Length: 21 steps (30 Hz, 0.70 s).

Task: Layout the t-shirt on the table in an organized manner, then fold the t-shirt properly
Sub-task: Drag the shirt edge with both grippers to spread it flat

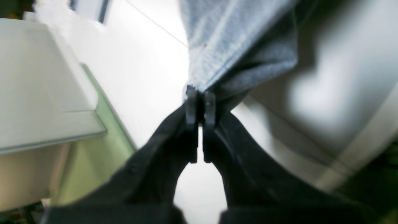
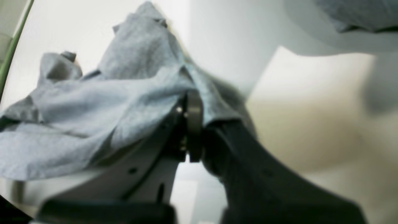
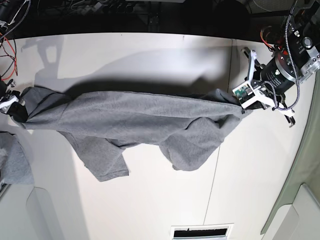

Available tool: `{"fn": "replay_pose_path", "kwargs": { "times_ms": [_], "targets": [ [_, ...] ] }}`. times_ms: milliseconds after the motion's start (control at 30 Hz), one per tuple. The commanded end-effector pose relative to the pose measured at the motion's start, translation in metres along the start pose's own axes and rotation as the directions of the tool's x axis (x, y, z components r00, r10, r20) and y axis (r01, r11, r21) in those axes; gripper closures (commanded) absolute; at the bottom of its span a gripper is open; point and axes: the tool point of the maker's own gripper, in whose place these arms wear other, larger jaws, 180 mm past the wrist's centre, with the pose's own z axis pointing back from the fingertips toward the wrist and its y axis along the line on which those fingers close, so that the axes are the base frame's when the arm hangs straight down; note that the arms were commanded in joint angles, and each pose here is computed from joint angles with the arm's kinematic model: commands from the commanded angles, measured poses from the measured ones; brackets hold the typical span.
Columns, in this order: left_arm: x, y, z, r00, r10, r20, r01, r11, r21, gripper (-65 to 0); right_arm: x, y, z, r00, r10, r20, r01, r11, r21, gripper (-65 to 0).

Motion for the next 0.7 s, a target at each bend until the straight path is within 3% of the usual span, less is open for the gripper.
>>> {"fn": "replay_pose_path", "kwargs": {
  "times_ms": [0,200,333,367,467,500,667],
  "targets": [
    [0.000,-0.005,0.005,1.000,-0.029,0.000,0.029,0.999,-0.020,0.0,0.011,-0.004,0.009,0.999,0.028,0.028,-0.027,1.000,-0.008,0.0],
    [-0.024,-0.069,0.019,0.998,-0.024,-0.062,0.008,0.969,-0.249,-0.4,-0.042,-0.018,0.025,0.998,-0.006,-0.070,0.003,0.999,-0.045,0.0],
    [-0.028,-0.083,0.023,0.997,0.004,-0.078,-0.026,0.956,-0.291,-19.9,-0.062,-0.024,0.033,0.994,-0.014,-0.104,0.007,0.998,-0.068,0.0],
    [-0.028,-0.083,0.022,0.997,0.009,-0.079,-0.032,0.957,-0.288,-24.2,-0.064,-0.025,0.034,0.994,-0.015,-0.109,0.008,0.997,-0.070,0.0],
    [-0.025,-0.074,0.019,0.996,0.053,-0.073,-0.069,0.968,-0.240,-26.7,-0.059,-0.024,0.033,0.996,-0.012,-0.087,0.006,0.998,-0.069,-22.4],
    [-0.024,-0.070,0.017,0.996,0.061,-0.070,-0.075,0.973,-0.219,-26.7,-0.053,-0.024,0.032,0.997,-0.008,-0.075,0.003,0.998,-0.068,-26.9],
    [-0.018,-0.014,0.008,0.996,0.075,-0.046,-0.074,0.997,0.021,-26.5,0.007,-0.023,0.045,0.994,0.055,0.089,-0.046,0.994,-0.098,-27.9]
  ]
}}
